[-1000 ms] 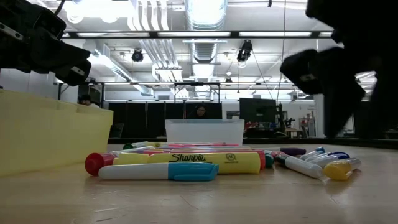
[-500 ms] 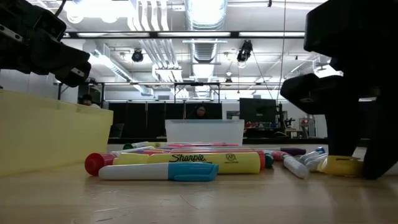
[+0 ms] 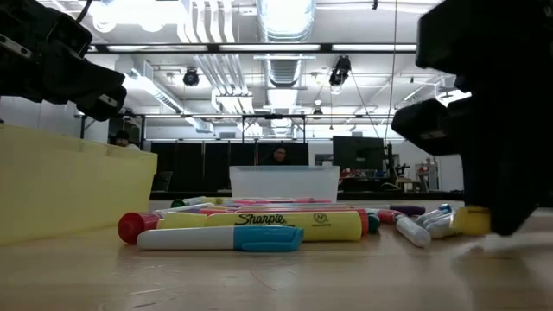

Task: Pick & Place Markers
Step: Put the small yellow highlighter pen into the orange bin

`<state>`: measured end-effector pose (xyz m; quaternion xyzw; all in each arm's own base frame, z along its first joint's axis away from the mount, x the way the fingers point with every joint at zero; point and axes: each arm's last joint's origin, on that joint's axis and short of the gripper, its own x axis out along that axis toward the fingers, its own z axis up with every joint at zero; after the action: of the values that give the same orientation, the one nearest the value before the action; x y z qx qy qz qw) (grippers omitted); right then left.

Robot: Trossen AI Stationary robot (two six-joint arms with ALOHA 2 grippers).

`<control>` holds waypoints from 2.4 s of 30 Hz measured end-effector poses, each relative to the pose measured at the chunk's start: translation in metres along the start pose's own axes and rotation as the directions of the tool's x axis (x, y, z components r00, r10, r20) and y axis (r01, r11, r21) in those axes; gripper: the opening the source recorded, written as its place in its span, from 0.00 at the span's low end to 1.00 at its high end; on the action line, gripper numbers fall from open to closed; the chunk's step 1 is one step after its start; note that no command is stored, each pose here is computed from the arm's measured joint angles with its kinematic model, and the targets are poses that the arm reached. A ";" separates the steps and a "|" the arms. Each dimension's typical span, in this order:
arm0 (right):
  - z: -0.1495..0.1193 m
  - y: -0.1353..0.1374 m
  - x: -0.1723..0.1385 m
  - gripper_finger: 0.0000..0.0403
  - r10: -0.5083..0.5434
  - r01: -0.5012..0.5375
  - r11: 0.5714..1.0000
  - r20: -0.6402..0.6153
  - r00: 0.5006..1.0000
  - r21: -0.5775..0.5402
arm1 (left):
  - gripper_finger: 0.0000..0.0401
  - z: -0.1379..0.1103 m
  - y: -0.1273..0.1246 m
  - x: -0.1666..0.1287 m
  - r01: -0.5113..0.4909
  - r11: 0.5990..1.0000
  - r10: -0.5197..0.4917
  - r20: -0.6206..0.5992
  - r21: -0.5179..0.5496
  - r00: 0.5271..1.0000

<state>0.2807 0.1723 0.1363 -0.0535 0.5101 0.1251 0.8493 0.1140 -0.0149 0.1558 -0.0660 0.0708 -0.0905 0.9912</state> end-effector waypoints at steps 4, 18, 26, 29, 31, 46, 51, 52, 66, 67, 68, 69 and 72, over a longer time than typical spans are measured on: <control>0.011 0.001 -0.015 0.08 0.002 -0.002 0.999 0.012 1.000 0.042 | 0.00 0.000 0.000 0.000 0.000 1.000 0.000 0.001 0.000 1.000; 0.020 0.010 -0.086 0.09 0.004 -0.010 0.970 0.023 1.000 0.245 | 0.00 0.000 0.000 0.000 -0.001 1.000 0.001 -0.004 0.000 1.000; 0.008 0.022 -0.128 0.09 -0.003 -0.025 0.923 0.074 0.997 0.383 | 0.00 -0.001 0.000 0.000 -0.002 1.000 0.002 -0.012 -0.001 1.000; 0.001 0.027 -0.140 0.09 0.004 -0.036 0.899 0.073 0.997 0.437 | 0.00 -0.001 0.000 0.000 -0.002 1.000 0.001 -0.014 -0.001 1.000; -0.005 0.031 -0.147 0.09 0.013 -0.040 0.878 0.060 0.998 0.476 | 0.00 -0.002 0.000 0.000 -0.002 1.000 0.002 -0.019 -0.002 1.000; -0.043 0.073 -0.154 0.09 0.059 0.028 0.739 -0.106 0.993 0.673 | 0.00 -0.002 0.000 0.000 -0.002 1.000 0.002 -0.020 -0.002 1.000; -0.055 0.081 -0.150 0.09 0.036 0.102 0.716 -0.183 0.983 0.691 | 0.00 -0.002 0.000 0.000 -0.003 1.000 0.003 -0.022 -0.002 1.000; -0.056 0.081 -0.149 0.09 0.030 0.115 0.712 -0.193 0.981 0.693 | 0.00 -0.002 0.000 0.000 -0.003 1.000 0.003 -0.024 -0.002 1.000; -0.067 0.091 -0.119 0.09 -0.071 0.282 0.649 -0.312 0.947 0.707 | 0.00 -0.003 0.000 0.000 -0.004 1.000 0.004 -0.028 -0.002 1.000; -0.067 0.092 -0.116 0.09 -0.071 0.290 0.653 -0.325 0.943 0.700 | 0.00 -0.003 0.000 0.000 -0.004 1.000 0.003 -0.028 -0.002 1.000; -0.068 0.093 -0.114 0.09 -0.072 0.298 0.658 -0.336 0.939 0.692 | 0.00 -0.003 0.000 0.000 -0.004 1.000 0.004 -0.029 -0.002 1.000; -0.069 0.093 -0.112 0.09 -0.075 0.303 0.664 -0.342 0.937 0.684 | 0.00 -0.003 0.000 0.000 -0.004 1.000 0.004 -0.029 -0.002 1.000; -0.070 0.094 -0.108 0.09 -0.085 0.318 0.674 -0.357 0.930 0.667 | 0.00 -0.003 0.000 0.000 -0.004 1.000 0.004 -0.030 -0.002 1.000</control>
<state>0.1478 0.2307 0.2013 0.2058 0.6301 -0.1879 0.7248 0.1137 -0.0149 0.1529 -0.0657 0.0861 -0.0895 0.9901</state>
